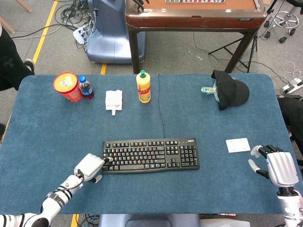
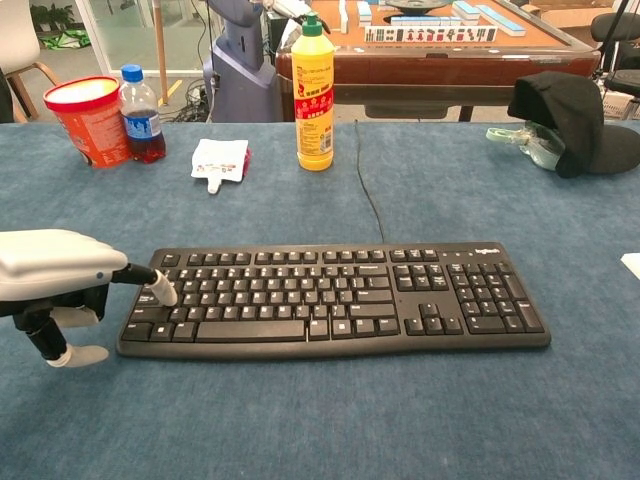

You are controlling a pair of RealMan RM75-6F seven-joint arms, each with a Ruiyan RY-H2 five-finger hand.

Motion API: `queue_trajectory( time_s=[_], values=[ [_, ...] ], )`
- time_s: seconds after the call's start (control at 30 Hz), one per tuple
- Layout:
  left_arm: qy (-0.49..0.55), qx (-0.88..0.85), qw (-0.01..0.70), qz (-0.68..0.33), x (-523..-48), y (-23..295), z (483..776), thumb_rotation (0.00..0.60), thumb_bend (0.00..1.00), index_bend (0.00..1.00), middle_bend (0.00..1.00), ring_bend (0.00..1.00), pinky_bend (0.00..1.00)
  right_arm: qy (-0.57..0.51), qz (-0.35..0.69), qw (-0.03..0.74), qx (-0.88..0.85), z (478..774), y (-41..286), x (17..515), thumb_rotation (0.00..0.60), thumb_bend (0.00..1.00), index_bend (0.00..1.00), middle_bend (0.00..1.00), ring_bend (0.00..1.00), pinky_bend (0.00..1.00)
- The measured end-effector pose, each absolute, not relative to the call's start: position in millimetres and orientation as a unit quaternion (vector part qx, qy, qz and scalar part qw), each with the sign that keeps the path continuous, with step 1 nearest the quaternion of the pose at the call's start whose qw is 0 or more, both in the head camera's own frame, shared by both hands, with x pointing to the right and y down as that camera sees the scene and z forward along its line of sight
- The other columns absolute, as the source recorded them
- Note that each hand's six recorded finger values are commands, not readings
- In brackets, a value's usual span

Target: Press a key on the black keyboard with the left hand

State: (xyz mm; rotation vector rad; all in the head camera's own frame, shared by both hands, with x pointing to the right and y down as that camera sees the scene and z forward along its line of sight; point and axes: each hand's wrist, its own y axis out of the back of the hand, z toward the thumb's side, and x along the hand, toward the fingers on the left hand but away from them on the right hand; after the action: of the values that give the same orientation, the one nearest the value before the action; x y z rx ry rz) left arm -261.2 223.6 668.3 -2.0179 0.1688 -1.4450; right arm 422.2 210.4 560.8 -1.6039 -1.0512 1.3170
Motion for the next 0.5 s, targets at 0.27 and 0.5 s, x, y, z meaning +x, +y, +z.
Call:
queue_trajectory(
  time_s=[0.27, 0.5],
  values=[
    [0.057, -0.769, 0.321, -0.549, -259.5, 226.2, 674.5, 0.6, 0.29, 0.21, 0.98, 0.95, 1.0, -0.416, 0.52, 0.396, -0.632, 560.5, 210.2, 422.8, 0.6, 0.27, 0.55, 0.58, 0.5, 0.63],
    [0.074, -0.768, 0.326, -0.546, -257.8, 219.5, 667.5, 0.6, 0.29, 0.21, 0.98, 0.95, 1.0, -0.418, 0.519, 0.397, -0.632, 559.0, 210.0, 423.2, 0.6, 0.27, 0.55, 0.58, 0.5, 0.63]
  ],
)
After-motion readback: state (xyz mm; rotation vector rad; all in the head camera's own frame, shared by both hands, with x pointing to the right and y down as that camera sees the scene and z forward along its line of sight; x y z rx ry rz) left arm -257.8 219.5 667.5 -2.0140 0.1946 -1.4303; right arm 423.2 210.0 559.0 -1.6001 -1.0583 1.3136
